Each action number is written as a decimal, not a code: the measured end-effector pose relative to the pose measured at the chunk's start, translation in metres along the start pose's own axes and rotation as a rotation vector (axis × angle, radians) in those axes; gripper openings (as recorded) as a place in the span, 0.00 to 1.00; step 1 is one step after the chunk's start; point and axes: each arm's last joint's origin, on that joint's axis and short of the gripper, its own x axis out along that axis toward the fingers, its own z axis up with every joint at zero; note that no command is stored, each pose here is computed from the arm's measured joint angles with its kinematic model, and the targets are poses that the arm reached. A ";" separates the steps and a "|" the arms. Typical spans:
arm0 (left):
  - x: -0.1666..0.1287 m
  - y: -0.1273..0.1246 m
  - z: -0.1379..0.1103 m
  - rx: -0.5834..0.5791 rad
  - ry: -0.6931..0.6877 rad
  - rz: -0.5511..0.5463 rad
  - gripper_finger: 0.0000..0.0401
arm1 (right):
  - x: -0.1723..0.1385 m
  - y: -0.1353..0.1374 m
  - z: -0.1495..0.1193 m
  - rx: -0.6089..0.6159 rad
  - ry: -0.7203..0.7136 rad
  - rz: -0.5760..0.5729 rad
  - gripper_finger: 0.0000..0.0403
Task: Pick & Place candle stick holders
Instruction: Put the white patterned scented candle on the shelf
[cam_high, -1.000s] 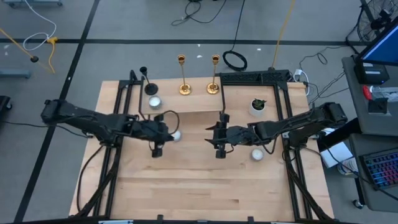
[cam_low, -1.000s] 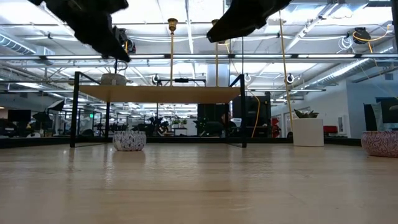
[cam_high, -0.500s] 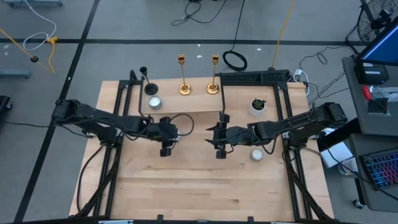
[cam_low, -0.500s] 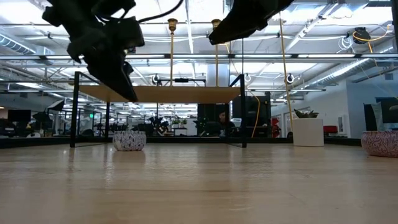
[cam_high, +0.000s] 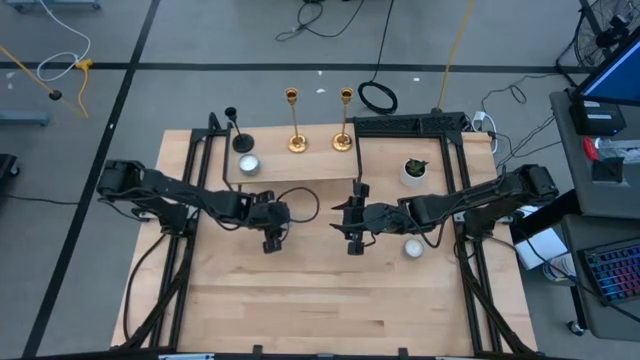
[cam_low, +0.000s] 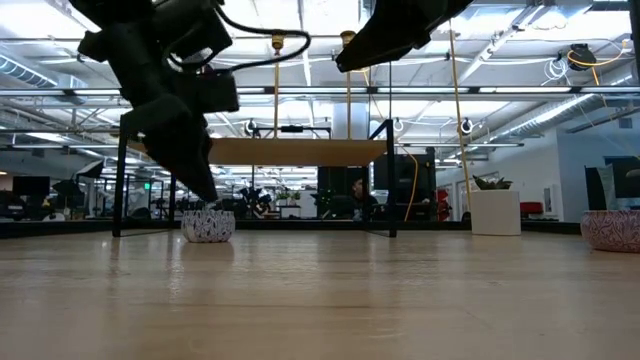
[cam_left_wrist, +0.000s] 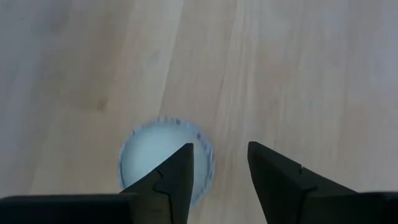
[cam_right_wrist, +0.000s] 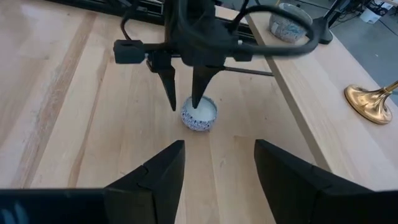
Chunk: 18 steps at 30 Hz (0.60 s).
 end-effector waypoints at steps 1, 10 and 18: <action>0.002 0.000 -0.001 -0.001 0.008 0.002 0.40 | 0.000 0.000 0.000 0.000 0.000 0.000 0.47; 0.009 0.000 -0.002 0.004 0.022 0.037 0.40 | 0.000 0.000 0.000 0.000 0.000 0.000 0.47; 0.012 0.000 -0.005 0.011 0.049 0.062 0.40 | 0.000 0.000 0.000 0.000 0.000 0.000 0.47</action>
